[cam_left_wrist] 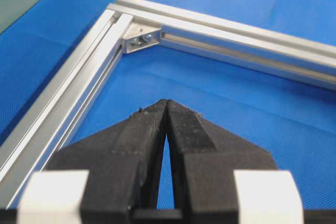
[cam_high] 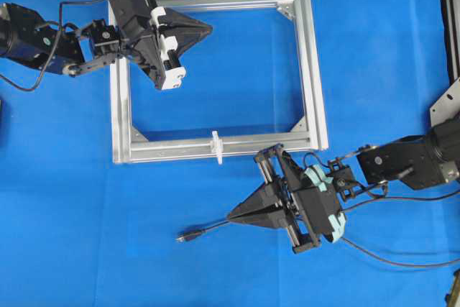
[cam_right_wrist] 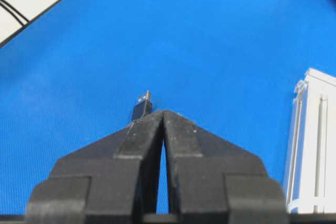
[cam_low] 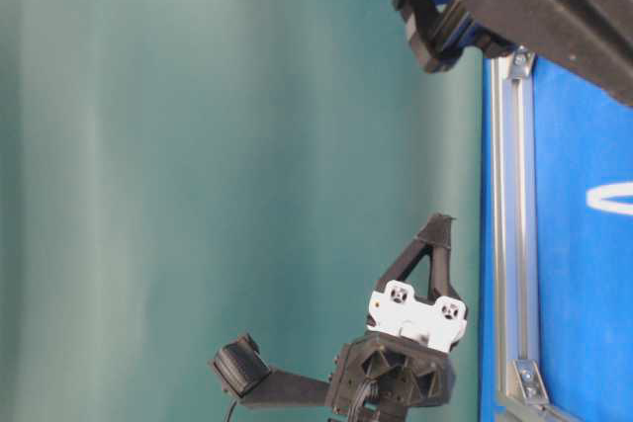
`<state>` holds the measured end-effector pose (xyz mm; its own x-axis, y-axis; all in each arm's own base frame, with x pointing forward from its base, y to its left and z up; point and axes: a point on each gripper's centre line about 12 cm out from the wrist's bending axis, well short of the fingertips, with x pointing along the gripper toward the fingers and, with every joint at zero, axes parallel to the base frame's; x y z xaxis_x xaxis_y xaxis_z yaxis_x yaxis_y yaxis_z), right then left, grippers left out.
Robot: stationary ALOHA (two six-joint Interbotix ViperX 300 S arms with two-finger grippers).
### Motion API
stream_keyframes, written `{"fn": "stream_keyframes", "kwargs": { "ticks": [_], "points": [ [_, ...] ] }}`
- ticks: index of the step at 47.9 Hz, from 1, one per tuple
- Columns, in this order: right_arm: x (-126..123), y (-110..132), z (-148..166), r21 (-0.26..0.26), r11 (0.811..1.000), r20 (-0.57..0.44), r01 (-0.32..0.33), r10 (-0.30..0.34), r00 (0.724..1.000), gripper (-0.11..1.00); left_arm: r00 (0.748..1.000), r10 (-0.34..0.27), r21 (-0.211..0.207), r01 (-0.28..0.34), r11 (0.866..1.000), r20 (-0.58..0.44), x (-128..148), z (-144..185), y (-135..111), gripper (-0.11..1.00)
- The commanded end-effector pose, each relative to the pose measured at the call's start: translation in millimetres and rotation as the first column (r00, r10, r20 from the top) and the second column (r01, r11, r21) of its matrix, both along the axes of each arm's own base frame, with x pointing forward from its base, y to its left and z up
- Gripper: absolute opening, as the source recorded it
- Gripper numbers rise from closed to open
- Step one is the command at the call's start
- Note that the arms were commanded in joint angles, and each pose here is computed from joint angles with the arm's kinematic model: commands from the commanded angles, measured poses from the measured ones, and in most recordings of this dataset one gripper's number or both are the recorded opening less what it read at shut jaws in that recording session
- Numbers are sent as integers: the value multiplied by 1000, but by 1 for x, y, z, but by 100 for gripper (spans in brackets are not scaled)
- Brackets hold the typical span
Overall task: Insert the wire through the string loop located in the center.
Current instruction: 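Open the right gripper and move it over the black USB cable plug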
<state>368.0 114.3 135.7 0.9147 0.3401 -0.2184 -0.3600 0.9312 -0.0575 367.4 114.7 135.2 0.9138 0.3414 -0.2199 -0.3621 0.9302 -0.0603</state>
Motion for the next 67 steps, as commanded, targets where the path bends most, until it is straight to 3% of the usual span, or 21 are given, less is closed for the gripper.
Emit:
{"fn": "stream_keyframes", "kwargs": {
  "ticks": [1,14,25,35,42,54,67],
  "points": [
    [3,5,26,24,1000,72,-10,8,997,0,998,-20,36,18,999,66,5,25,-1,0],
    [0,10,28,23,999,63,-27,26,998,-5,998,-18,37,16,999,61,3,24,-1,0],
    [1,10,29,68,998,36,-16,14,999,-5,998,-20,35,17,999,61,3,24,-1,0],
    [2,10,29,78,997,27,-12,10,1000,-4,998,-18,36,16,999,61,3,24,-1,0],
    [4,10,31,81,997,30,-9,7,1000,18,998,-20,37,18,999,61,3,24,-2,0],
    [6,11,31,80,997,20,-6,4,1000,87,998,-20,36,18,999,59,3,23,-2,0],
    [10,12,23,81,997,-12,8,-7,1000,88,998,-17,38,15,999,59,2,23,0,0]
  ]
}}
